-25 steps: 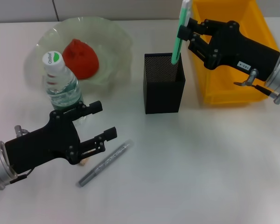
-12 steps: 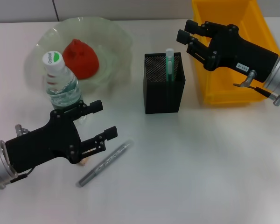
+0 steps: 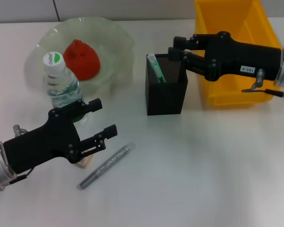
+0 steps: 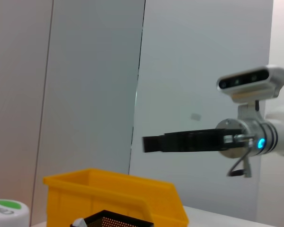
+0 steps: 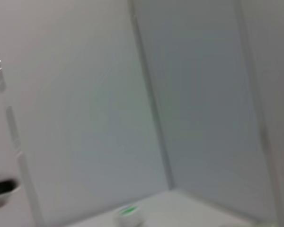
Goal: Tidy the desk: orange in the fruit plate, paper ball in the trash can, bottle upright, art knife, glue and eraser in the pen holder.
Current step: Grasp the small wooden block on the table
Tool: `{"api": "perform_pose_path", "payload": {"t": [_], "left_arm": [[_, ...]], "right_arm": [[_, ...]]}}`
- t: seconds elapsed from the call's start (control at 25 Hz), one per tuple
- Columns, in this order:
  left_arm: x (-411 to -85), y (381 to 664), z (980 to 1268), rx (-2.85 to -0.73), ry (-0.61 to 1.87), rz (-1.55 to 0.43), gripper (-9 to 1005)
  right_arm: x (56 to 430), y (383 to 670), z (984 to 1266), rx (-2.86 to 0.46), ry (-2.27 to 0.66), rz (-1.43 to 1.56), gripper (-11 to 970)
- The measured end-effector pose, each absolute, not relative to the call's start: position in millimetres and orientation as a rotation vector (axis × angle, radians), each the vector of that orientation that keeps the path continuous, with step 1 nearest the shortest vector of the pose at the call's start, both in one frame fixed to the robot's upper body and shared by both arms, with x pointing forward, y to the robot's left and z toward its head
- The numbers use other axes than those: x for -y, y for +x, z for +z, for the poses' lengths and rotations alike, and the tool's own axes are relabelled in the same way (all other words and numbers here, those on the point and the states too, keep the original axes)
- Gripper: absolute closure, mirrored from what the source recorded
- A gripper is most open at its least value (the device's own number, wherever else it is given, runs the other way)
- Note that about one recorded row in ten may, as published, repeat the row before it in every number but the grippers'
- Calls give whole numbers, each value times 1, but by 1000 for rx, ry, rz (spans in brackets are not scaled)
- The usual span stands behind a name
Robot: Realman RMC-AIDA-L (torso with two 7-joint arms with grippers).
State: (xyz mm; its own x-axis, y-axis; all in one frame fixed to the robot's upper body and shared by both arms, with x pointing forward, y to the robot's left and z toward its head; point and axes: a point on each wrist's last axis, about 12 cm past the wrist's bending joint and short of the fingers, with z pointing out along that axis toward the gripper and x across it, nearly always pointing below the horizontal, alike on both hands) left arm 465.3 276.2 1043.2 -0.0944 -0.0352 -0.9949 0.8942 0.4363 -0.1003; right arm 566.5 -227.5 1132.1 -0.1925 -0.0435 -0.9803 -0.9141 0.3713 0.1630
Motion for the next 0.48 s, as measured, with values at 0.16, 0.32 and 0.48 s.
{"api": "perform_pose_path", "payload": {"t": [0.16,0.32,0.48], "left_arm": [[-277,465,1043,-1452,807,-940,342],[-279,465,1044,-1449,793,-932,343],[-283,463,1046,-1437,767,-921,343]], "right_arm": [[220,564,1161,-1601,-1039,1048,634],[209,567,1185,-1674,-1128,1065,622],[194,574,1199,-1842,-1218,1057,584]]}}
